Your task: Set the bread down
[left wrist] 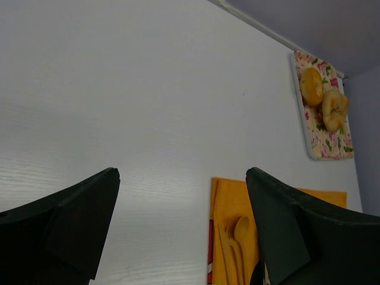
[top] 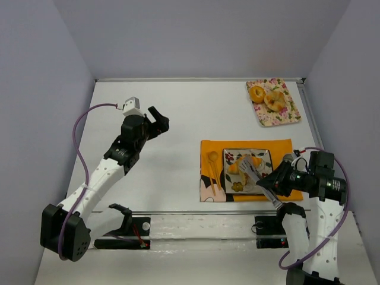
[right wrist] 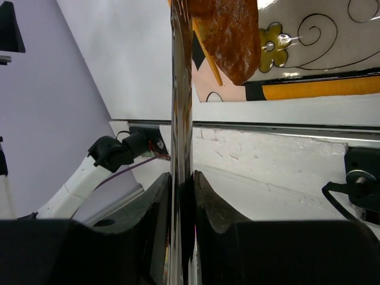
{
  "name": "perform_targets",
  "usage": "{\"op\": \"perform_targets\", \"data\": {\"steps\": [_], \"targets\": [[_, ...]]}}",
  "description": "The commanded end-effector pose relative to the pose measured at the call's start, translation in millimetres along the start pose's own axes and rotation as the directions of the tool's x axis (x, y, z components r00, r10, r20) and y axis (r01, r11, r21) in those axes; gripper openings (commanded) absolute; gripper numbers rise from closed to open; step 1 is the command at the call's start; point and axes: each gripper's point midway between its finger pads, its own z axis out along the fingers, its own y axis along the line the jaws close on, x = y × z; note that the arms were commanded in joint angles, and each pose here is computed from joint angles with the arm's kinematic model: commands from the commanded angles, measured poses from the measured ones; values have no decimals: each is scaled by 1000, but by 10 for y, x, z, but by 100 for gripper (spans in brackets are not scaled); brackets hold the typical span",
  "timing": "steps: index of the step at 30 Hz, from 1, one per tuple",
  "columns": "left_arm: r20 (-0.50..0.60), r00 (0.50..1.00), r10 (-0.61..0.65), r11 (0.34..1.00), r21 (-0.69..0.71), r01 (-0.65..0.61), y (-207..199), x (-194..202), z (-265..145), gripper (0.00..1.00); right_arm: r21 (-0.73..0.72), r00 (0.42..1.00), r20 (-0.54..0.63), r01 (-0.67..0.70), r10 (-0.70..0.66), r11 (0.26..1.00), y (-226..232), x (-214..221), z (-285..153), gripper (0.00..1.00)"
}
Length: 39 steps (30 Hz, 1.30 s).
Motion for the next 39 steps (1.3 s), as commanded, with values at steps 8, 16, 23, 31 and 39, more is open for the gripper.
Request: {"op": "perform_targets", "data": {"steps": [8,16,23,31,39], "targets": [[39,999,4,1000,31,-5,-59,-90,12,99,84,996,-56,-57,62,995,-86,152,-71,44],[36,999,6,1000,30,-7,-62,-86,30,99,62,999,-38,-23,25,998,9,117,-126,46],[36,999,3,999,38,-5,-74,-88,7,99,72,993,86,79,-85,994,261,-115,-342,47],[38,999,6,999,51,-8,-99,-102,-16,99,-24,960,224,176,-166,984,550,-483,-342,44],[87,996,8,1000,9,-9,-34,-228,-94,99,-72,893,360,314,-269,947,922,-1291,-275,42]]}}
